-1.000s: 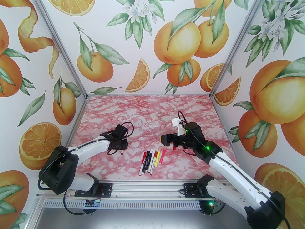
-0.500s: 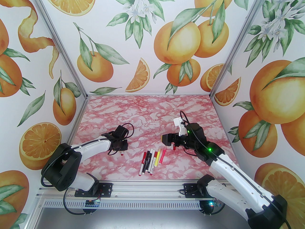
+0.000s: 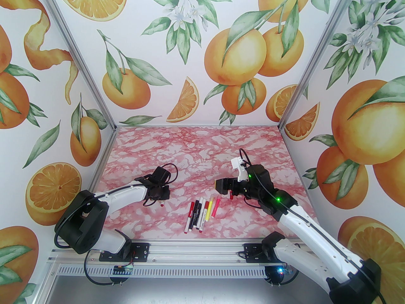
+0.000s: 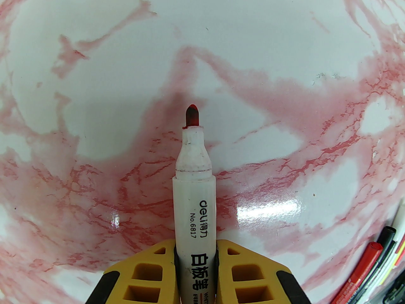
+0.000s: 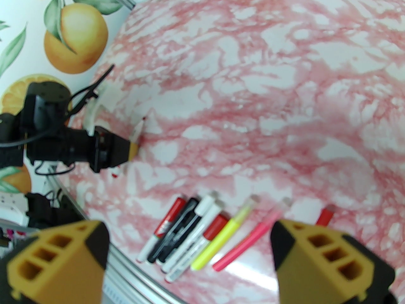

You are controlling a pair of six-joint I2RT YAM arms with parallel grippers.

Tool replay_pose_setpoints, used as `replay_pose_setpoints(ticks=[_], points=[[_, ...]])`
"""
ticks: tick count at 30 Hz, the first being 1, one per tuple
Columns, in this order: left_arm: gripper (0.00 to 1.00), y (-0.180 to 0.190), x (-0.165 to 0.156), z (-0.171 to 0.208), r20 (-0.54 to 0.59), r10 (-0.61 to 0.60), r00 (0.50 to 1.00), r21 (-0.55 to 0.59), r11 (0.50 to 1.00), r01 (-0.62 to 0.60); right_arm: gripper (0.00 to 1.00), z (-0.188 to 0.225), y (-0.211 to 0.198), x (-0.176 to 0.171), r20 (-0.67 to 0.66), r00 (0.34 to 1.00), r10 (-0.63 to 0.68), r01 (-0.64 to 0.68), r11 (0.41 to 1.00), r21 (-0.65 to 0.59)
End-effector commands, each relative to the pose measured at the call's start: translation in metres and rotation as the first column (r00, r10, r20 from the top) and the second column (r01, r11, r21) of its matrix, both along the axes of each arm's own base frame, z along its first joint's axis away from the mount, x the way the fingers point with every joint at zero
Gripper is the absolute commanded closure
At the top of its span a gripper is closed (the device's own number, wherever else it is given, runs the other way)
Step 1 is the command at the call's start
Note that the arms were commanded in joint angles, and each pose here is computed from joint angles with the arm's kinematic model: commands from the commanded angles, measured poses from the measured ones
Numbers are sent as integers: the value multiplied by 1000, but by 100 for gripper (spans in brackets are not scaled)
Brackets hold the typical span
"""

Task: Open the pen caps

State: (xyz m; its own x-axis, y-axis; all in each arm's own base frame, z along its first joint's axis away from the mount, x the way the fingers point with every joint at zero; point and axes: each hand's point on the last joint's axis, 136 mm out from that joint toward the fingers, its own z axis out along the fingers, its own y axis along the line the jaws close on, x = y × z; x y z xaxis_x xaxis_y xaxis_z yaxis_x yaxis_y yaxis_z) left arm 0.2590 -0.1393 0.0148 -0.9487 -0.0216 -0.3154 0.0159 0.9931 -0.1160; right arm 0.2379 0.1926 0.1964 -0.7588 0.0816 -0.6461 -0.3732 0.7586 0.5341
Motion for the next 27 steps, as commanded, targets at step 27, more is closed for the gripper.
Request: replay_pose_setpoints(ticks=[27], points=[[69, 6, -1, 16, 6, 17, 1000, 13, 1000, -18, 11, 8, 0, 6, 33, 999, -20, 20, 1000, 1]])
